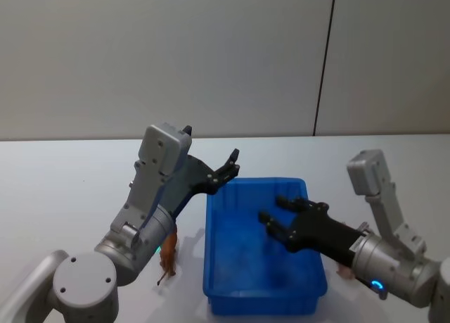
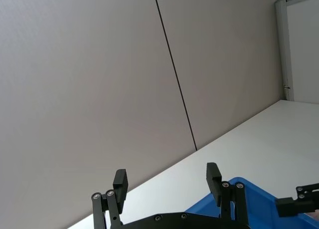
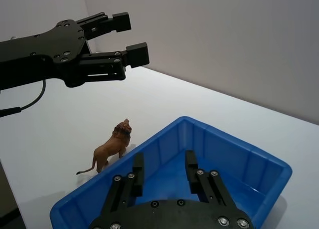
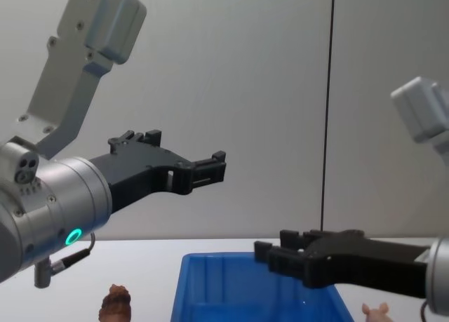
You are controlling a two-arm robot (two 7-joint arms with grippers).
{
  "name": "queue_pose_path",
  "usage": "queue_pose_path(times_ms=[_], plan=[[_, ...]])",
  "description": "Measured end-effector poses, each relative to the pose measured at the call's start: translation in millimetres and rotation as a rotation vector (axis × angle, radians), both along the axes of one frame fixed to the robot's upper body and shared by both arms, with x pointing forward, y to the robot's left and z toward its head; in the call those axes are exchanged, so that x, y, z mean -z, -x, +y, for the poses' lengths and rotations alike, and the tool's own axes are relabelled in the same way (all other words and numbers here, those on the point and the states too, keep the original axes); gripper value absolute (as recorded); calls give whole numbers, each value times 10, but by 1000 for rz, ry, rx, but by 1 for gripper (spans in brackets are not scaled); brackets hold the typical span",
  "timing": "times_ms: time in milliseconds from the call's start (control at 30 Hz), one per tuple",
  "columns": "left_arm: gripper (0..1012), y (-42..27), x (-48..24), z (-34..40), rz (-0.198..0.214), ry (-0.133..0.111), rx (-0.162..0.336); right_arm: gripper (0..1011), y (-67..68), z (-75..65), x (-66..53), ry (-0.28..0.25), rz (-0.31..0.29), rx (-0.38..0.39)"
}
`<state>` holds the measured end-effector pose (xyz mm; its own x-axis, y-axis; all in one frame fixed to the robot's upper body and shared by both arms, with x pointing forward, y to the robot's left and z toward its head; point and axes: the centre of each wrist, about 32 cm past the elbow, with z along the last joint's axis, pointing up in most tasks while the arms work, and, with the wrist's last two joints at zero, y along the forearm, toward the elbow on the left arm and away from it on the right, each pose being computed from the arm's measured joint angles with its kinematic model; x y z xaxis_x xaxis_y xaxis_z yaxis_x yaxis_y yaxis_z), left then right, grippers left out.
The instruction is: Pick up the two dolls from the table and place them into the box.
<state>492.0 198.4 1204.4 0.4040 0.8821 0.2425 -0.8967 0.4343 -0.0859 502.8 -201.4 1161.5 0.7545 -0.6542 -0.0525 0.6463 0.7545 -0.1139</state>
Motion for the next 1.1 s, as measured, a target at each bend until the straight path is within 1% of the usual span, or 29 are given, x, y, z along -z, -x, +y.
queue_pose_path(times_ms=[33, 67, 100, 167, 233, 267, 300, 367, 400, 433, 467, 500, 567, 633, 833, 1100], plan=[[1001, 0, 0, 0, 0, 0, 0, 497, -2, 10, 10, 0, 3, -2], [1001, 0, 0, 0, 0, 0, 0, 497, -4, 18, 15, -1, 5, -4], [1001, 0, 0, 0, 0, 0, 0, 565, -6, 33, 26, -1, 9, -7], [1001, 0, 0, 0, 0, 0, 0, 605, -8, 42, 32, -2, 10, -8], [1001, 0, 0, 0, 0, 0, 0, 684, -10, 52, 41, -3, 9, -9], [1001, 0, 0, 0, 0, 0, 0, 697, -10, 54, 43, -4, 7, -9], [1001, 0, 0, 0, 0, 0, 0, 744, -10, 54, 43, -4, 7, -9], [1001, 0, 0, 0, 0, 0, 0, 800, -10, 54, 44, -7, 3, -6], [1001, 0, 0, 0, 0, 0, 0, 855, -10, 53, 44, -8, 2, -3], [1001, 0, 0, 0, 0, 0, 0, 855, -9, 52, 44, -9, 1, -1], [1001, 0, 0, 0, 0, 0, 0, 891, -5, 45, 44, -10, -2, 5], [1001, 0, 0, 0, 0, 0, 0, 903, -3, 41, 43, -11, -3, 9], [1001, 0, 0, 0, 0, 0, 0, 983, 7, 19, 39, -13, -6, 22], [1001, 0, 0, 0, 0, 0, 0, 1001, 20, -5, 37, -14, -9, 37], [1001, 0, 0, 0, 0, 0, 0, 1001, 75, -99, 39, -16, -10, 87], [1001, 0, 0, 0, 0, 0, 0, 1001, 209, -301, 74, -6, 3, 163]])
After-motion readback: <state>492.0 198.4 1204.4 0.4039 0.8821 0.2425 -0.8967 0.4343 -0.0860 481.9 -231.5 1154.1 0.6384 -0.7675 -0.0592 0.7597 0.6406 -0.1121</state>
